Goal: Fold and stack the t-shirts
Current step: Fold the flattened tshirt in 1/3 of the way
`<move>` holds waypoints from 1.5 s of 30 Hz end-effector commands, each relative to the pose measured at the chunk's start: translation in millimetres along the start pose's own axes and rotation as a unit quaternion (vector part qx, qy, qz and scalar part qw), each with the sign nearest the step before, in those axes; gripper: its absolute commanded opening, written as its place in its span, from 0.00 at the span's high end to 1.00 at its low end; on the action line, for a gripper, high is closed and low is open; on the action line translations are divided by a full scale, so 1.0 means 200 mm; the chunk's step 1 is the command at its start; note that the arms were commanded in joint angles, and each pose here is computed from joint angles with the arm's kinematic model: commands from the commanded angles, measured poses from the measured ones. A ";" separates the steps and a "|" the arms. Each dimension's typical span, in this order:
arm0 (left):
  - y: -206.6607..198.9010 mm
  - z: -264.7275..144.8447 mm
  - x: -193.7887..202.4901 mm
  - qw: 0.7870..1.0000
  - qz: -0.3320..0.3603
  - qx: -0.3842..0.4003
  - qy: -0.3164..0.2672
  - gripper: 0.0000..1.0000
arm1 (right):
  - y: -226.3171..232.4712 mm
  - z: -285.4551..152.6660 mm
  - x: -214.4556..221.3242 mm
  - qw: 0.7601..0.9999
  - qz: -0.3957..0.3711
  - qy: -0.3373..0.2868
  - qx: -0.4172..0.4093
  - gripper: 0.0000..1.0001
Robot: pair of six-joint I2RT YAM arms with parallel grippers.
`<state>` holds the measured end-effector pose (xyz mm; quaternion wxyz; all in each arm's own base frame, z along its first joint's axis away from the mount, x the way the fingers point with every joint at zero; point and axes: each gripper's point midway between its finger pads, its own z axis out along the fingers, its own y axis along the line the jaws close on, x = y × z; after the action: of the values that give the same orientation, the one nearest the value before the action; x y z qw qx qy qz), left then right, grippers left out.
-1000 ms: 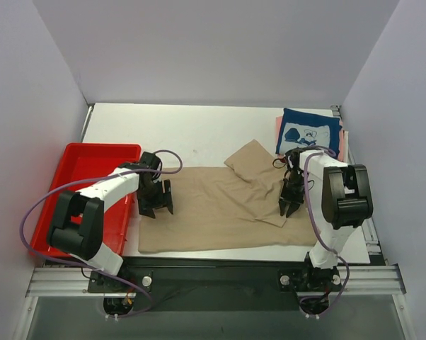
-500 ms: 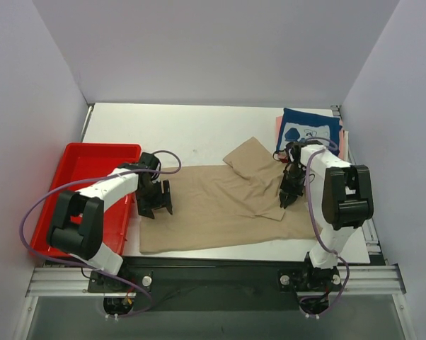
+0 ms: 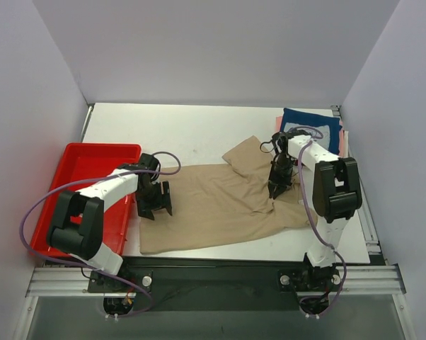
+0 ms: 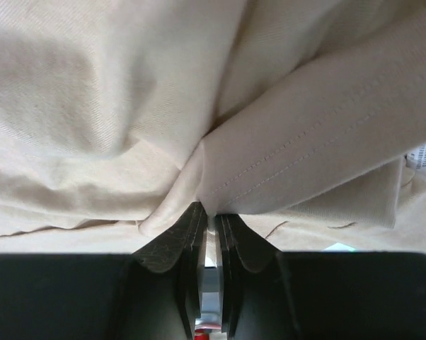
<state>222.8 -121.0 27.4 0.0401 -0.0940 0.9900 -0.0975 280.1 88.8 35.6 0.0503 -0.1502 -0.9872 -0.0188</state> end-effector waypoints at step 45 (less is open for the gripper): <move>-0.03 -0.01 -0.02 1.000 0.005 0.021 -0.002 0.22 | 0.37 -0.17 -0.18 0.999 -0.006 -0.023 -0.043 0.55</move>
<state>218.5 -121.6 26.3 0.0334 -0.0939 0.9895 -0.1046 340.2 143.1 56.0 0.0148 -0.1374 -0.9887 -0.0579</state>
